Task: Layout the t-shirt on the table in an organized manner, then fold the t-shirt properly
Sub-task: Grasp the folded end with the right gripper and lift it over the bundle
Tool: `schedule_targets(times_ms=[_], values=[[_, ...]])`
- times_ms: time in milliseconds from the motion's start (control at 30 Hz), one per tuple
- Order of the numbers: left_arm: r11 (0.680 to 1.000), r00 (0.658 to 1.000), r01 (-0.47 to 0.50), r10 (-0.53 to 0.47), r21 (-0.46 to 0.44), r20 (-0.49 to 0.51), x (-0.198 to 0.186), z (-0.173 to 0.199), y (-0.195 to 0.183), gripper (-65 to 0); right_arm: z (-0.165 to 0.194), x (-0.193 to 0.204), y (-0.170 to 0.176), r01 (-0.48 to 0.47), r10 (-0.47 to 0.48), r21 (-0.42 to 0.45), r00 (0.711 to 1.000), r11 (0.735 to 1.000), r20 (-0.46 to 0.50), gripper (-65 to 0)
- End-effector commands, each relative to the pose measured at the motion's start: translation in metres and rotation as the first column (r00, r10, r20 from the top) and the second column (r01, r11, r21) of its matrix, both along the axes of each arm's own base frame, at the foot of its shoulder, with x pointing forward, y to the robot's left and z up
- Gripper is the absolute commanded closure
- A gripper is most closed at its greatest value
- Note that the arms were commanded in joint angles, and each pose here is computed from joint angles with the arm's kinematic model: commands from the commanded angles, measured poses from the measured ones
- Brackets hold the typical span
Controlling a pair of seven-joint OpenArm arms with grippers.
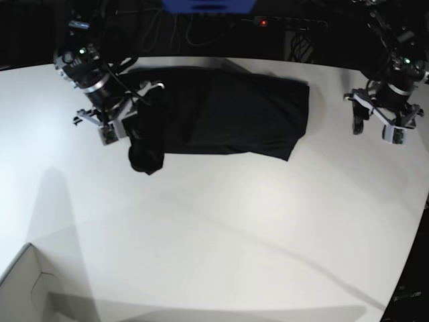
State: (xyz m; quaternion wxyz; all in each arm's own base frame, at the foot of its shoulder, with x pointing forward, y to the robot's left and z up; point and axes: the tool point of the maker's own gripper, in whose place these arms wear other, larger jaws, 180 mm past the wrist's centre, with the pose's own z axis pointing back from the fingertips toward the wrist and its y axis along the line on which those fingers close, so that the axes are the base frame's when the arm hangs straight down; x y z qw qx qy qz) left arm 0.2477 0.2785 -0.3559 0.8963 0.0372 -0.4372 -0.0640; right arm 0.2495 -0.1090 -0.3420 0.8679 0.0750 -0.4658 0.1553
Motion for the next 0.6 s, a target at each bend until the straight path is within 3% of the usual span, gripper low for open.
schedule_targets(times_ms=[0, 300, 433, 567], values=[[1.000, 1.000, -0.002, 0.002, 0.004, 0.031, 0.004, 0.007, 0.004, -41.6, 0.015, 0.005, 0.011, -0.024, 0.022, 0.029, 0.998, 0.999, 0.059, 0.0], [1.000, 1.000, -0.016, 0.016, -0.023, -0.009, -0.002, -0.009, 0.006, -41.6, 0.038, -0.003, 0.084, -0.223, 0.211, 0.095, 0.969, 0.970, 0.127, 0.0], [1.000, 1.000, -0.016, 0.016, -0.021, -0.009, -0.002, -0.009, 0.006, -41.6, 0.051, -0.011, 0.120, -0.319, 0.290, 0.146, 0.938, 0.936, 0.189, 0.0], [1.000, 1.000, -0.016, 0.016, -0.014, -0.012, -0.002, -0.009, 0.007, -41.6, 0.067, -0.022, 0.154, -0.424, 0.373, 0.183, 0.891, 0.887, 0.258, 0.0]])
